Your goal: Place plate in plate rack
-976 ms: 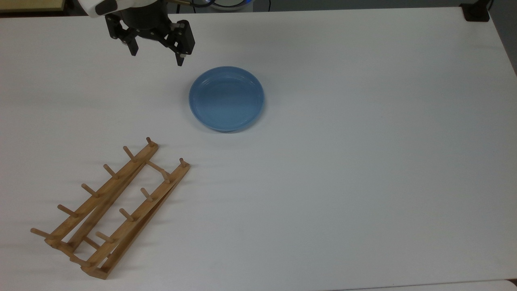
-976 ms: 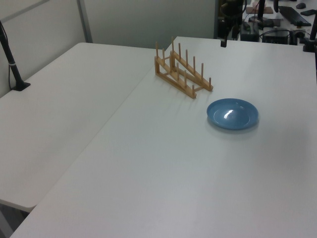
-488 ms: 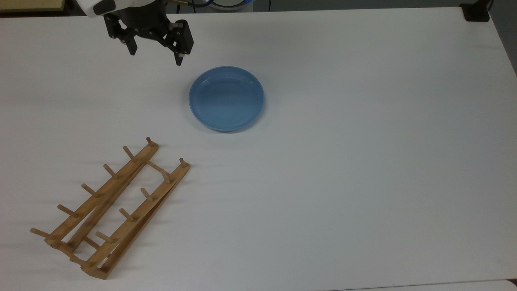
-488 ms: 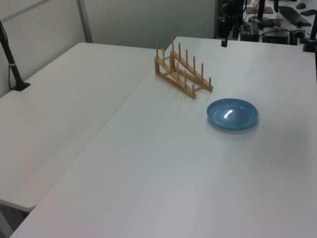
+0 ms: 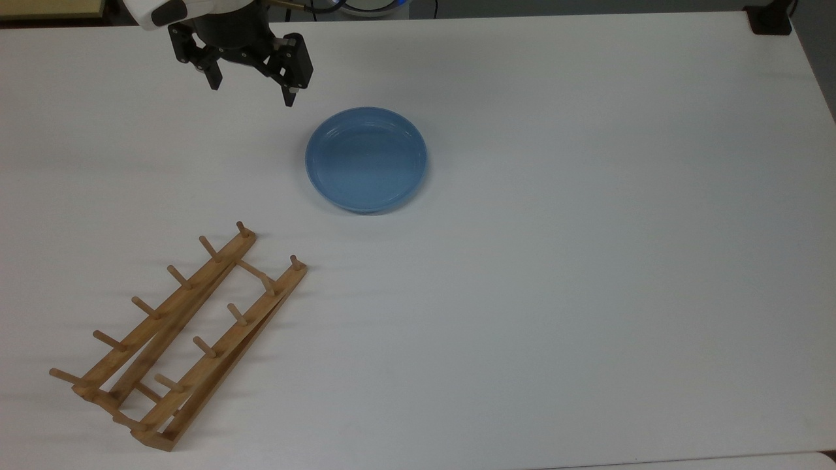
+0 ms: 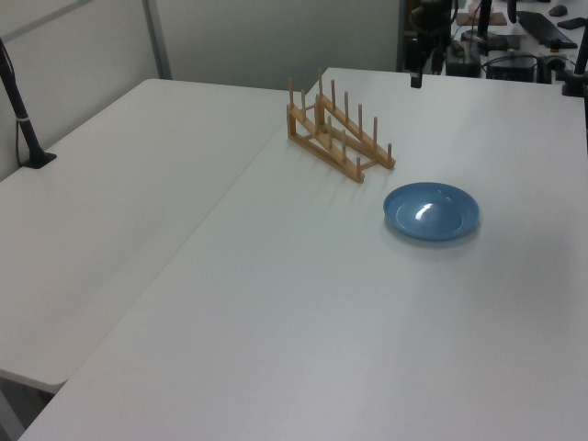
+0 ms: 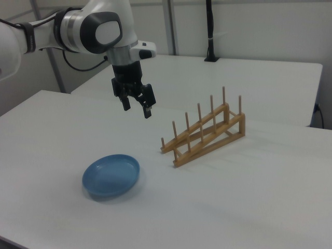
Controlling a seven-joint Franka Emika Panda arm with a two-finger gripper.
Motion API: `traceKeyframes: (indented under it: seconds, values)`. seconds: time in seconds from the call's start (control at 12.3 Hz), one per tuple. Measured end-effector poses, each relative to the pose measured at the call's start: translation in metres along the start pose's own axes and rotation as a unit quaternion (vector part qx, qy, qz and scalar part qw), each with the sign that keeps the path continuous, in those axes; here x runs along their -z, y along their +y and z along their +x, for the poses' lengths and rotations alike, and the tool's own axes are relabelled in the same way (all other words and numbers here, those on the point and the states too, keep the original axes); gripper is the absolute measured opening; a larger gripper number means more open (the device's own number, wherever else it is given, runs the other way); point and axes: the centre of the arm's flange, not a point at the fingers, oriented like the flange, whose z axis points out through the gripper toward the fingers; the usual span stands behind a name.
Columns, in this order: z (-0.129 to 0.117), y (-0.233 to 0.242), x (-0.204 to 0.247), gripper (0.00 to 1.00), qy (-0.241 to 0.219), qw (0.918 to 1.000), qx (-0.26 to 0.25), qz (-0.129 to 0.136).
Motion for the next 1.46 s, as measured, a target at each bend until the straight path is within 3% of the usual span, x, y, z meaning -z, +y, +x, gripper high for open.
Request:
traceKeyframes:
  seconds: [1.46]
  values:
    - [0.0006,0.0065,0.0005,1.0,0.001,1.0,0.001,-0.007]
